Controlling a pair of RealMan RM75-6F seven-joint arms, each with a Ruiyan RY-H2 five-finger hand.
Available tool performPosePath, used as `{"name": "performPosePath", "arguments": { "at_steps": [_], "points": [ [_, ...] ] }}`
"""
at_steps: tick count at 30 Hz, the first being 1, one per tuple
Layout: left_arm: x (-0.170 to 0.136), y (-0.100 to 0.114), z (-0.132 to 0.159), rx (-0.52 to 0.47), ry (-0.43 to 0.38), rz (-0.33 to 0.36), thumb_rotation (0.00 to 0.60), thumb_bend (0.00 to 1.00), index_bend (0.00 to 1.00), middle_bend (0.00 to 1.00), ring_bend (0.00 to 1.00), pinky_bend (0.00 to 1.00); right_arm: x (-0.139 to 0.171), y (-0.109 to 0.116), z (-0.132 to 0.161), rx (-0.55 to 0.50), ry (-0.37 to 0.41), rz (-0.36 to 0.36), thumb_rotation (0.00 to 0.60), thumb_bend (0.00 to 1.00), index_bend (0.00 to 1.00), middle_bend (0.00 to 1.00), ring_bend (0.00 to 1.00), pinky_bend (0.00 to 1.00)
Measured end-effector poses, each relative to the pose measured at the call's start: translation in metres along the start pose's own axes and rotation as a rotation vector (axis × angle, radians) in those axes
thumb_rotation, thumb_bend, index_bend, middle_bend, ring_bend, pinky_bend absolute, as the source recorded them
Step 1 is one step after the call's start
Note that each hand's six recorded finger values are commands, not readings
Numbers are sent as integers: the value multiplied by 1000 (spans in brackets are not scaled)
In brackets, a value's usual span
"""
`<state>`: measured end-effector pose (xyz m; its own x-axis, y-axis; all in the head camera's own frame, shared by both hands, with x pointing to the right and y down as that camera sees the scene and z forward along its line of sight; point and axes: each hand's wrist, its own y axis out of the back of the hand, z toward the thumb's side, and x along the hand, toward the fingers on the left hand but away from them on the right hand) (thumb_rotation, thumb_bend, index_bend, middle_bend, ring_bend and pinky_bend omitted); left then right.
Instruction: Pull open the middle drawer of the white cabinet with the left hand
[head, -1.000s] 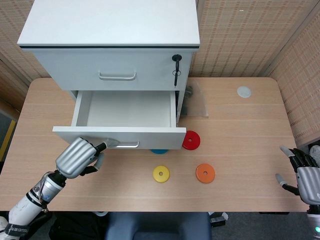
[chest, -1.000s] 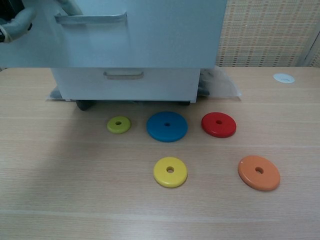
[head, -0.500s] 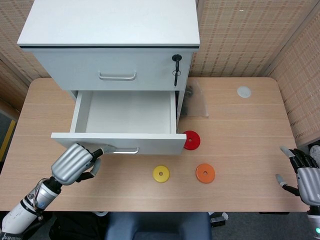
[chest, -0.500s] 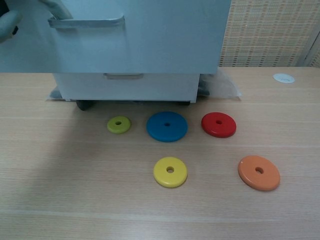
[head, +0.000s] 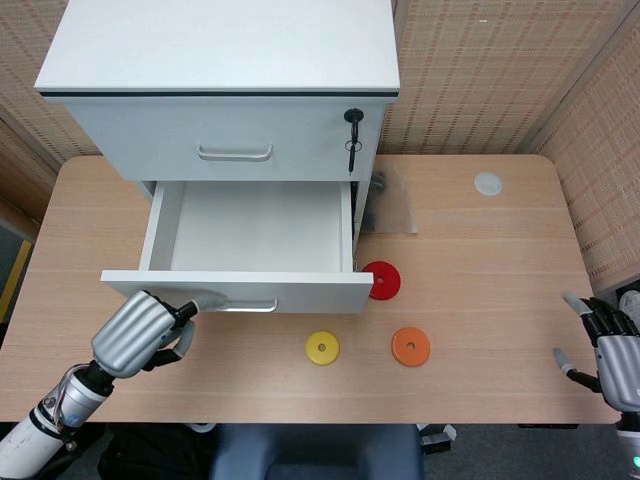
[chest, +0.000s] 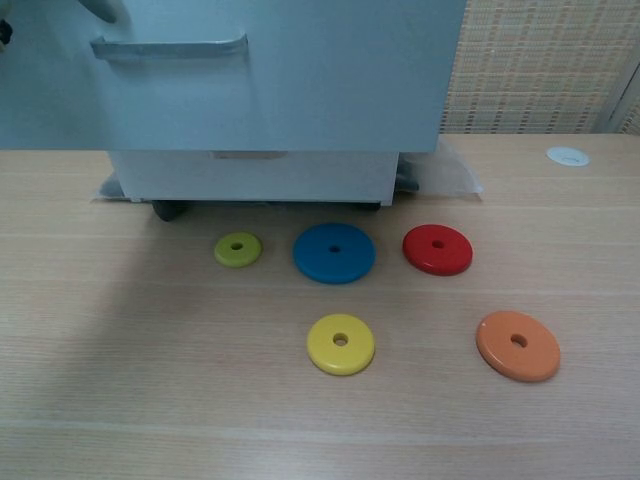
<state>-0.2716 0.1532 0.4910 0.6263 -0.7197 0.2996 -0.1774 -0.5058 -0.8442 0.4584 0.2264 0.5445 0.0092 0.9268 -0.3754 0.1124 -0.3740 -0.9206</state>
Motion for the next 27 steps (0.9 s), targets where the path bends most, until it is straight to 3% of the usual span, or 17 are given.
{"name": "performPosePath", "arguments": {
  "at_steps": [6,11,20,27],
  "points": [
    [-10,5,-4,2,16,37,600,719,292,885,887,1000,-1,-1,-1,-1,-4,3,600,251,145,214,135,176],
    [-24,10,-14,9,60,76,600,720,391,876,870,1000,-3,-2,-1,-2,-1,6,600,251,145,214,135,176],
    [-62,6,-55,94,254,125,600,720,641,872,853,1000,-6,-4,-1,1,0,20,600,251,145,214,135,176],
    [-93,-8,-97,149,434,122,600,720,699,901,865,1000,-8,-6,0,7,7,32,600,251,145,215,135,176]
  ]
}}
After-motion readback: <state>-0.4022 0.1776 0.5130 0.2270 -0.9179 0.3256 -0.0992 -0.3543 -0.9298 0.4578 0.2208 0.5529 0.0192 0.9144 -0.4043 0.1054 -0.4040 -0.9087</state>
